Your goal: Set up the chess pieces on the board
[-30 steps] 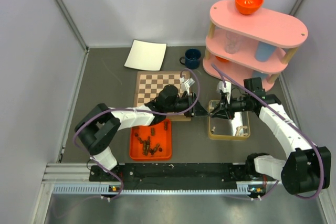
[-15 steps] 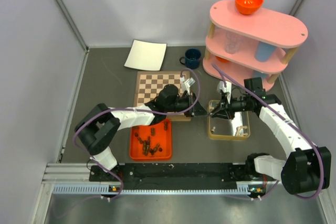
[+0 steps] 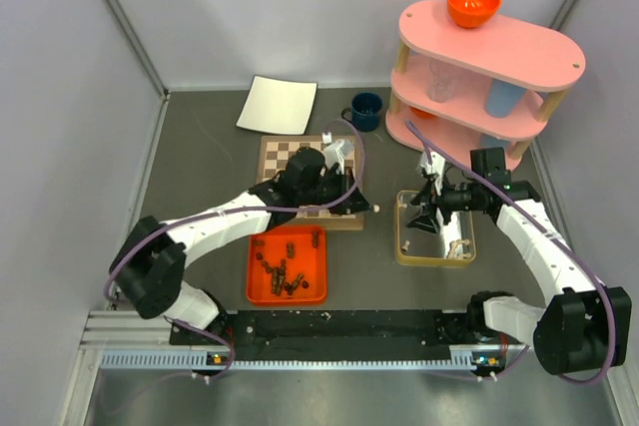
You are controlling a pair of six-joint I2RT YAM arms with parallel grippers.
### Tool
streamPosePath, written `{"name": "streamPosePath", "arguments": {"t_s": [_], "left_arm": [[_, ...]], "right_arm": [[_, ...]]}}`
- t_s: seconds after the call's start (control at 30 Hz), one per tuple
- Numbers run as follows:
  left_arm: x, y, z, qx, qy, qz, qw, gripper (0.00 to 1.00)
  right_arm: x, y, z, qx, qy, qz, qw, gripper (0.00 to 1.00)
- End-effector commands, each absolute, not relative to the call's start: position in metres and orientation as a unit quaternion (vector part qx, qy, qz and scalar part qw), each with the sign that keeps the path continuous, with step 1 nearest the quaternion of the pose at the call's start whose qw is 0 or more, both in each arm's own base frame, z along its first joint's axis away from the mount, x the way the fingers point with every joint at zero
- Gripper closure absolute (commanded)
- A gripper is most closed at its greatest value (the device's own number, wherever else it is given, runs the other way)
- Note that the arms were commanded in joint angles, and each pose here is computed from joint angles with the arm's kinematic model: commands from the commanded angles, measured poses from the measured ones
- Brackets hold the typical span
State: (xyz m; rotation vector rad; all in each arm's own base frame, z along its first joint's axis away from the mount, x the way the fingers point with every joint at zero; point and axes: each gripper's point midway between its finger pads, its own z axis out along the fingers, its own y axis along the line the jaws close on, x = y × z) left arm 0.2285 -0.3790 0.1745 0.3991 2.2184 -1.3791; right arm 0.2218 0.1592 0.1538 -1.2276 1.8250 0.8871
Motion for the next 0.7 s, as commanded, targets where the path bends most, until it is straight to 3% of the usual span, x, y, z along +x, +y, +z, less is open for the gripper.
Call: {"name": "streamPosePath", "arguments": {"t_s": [0.0,0.1,0.3,0.67], "left_arm": [[0.248,-0.318,0.188,0.203,0.851,-0.368,0.314,1.0],[0.266,-0.287,0.19,0.206,0.872,-0.289,0.337,1.0],[0.292,-0.236,0.174,0.231,0.913,-0.125,0.311,1.0],[0.333,-0.249,0.153,0.273,0.919,-0.069,0.275,1.0]], "right_arm": [[0.242,0.144,0.177,-0.474,0.716,0.297,0.419,0.36],[0.246,0.137,0.176,-0.474,0.722,0.273,0.424,0.36],[0.248,0.131,0.173,-0.478,0.726,0.253,0.426,0.35],[0.248,0.127,0.17,-0.481,0.728,0.238,0.426,0.35]]}}
